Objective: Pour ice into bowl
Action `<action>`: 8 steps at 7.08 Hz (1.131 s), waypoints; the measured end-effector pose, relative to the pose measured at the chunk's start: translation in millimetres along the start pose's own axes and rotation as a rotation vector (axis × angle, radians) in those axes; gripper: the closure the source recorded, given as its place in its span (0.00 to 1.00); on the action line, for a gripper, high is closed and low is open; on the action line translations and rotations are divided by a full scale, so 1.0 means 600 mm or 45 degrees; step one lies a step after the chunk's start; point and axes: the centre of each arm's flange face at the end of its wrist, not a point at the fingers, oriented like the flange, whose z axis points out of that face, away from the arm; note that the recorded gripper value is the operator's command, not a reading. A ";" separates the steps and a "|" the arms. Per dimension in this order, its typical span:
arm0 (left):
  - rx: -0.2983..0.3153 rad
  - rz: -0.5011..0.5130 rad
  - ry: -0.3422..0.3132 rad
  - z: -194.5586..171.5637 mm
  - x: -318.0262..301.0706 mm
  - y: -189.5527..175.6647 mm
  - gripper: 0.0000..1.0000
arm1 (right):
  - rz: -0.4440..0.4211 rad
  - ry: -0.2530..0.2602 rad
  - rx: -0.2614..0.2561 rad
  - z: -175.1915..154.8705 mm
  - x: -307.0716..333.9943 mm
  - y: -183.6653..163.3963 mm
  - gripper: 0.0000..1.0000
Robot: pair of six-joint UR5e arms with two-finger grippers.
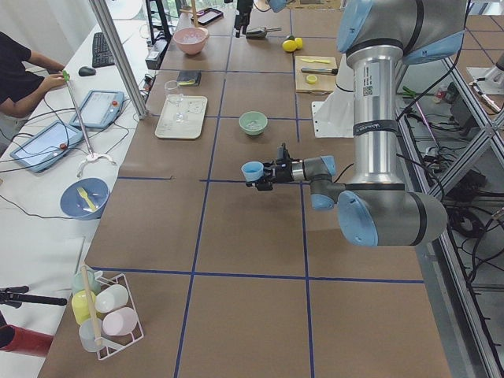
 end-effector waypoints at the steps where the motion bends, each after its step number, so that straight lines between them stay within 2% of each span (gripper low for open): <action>1: -0.006 -0.045 -0.022 -0.001 -0.043 0.012 1.00 | -0.002 -0.002 0.001 -0.001 -0.001 0.000 0.00; 3: -0.014 -0.099 -0.056 0.000 -0.102 0.035 1.00 | -0.006 -0.006 0.005 -0.005 -0.003 0.001 0.00; 5: -0.017 -0.077 -0.076 0.007 -0.127 0.062 1.00 | -0.008 -0.006 0.015 -0.006 -0.004 0.001 0.00; 8: -0.024 -0.149 -0.077 0.020 -0.168 0.100 1.00 | -0.013 -0.011 0.022 -0.009 -0.008 0.002 0.00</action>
